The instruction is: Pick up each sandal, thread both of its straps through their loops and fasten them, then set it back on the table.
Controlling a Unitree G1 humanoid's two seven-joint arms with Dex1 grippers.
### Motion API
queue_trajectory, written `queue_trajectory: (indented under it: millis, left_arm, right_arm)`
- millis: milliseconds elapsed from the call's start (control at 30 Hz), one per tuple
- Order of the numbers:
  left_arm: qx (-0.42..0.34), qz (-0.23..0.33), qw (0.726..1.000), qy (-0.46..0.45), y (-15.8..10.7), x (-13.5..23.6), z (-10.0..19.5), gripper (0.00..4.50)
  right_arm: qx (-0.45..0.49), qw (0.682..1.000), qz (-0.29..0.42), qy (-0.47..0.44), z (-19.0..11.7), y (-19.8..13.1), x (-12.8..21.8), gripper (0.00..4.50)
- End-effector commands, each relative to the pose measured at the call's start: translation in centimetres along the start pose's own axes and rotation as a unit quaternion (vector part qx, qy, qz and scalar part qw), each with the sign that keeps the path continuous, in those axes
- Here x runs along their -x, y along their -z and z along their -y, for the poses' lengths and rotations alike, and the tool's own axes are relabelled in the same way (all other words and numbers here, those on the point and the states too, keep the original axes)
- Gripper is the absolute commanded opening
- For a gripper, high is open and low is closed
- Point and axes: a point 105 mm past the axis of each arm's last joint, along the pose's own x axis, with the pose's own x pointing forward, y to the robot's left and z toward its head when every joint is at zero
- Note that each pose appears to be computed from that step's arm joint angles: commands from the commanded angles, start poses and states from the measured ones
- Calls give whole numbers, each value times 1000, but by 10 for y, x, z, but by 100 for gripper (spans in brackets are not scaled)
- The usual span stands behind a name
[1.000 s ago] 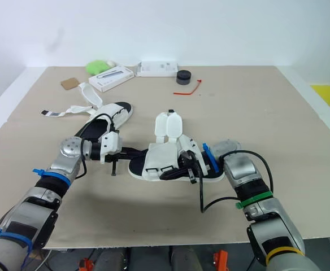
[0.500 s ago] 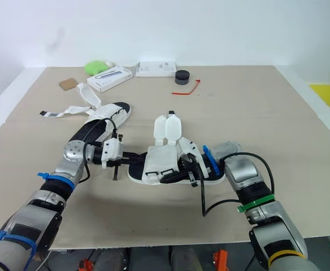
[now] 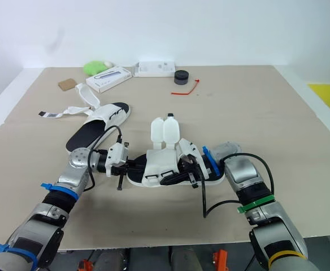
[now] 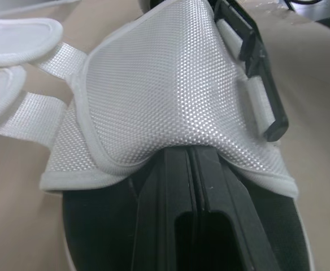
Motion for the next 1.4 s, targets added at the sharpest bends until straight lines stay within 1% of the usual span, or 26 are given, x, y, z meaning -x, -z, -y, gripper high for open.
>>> queue_trajectory:
  millis: [33,167,300,567,767,1067,1233,1400]
  left_arm:
    - [25,-49,993,108,28,-18,39,5]
    - [11,-121,985,122,58,-4,49,5]
    - [19,-146,983,107,72,4,51,5]
    - [60,-115,989,78,74,2,55,5]
    - [74,-108,989,68,74,3,54,5]
    - [71,-108,989,72,71,4,54,5]
    - [69,-107,989,72,70,4,54,5]
    - [69,-108,989,67,71,4,53,5]
  right_arm:
    - [34,999,39,-9,1,-24,-5,0]
    - [36,998,43,-6,1,-27,-5,0]
    - [36,998,44,-2,1,-28,-5,0]
    - [35,998,45,5,0,-30,-1,0]
    - [37,998,41,13,3,-30,4,0]
    - [39,998,32,49,21,-30,18,0]
    - [35,997,17,63,31,-24,25,0]
    - [32,998,17,53,28,-21,25,0]
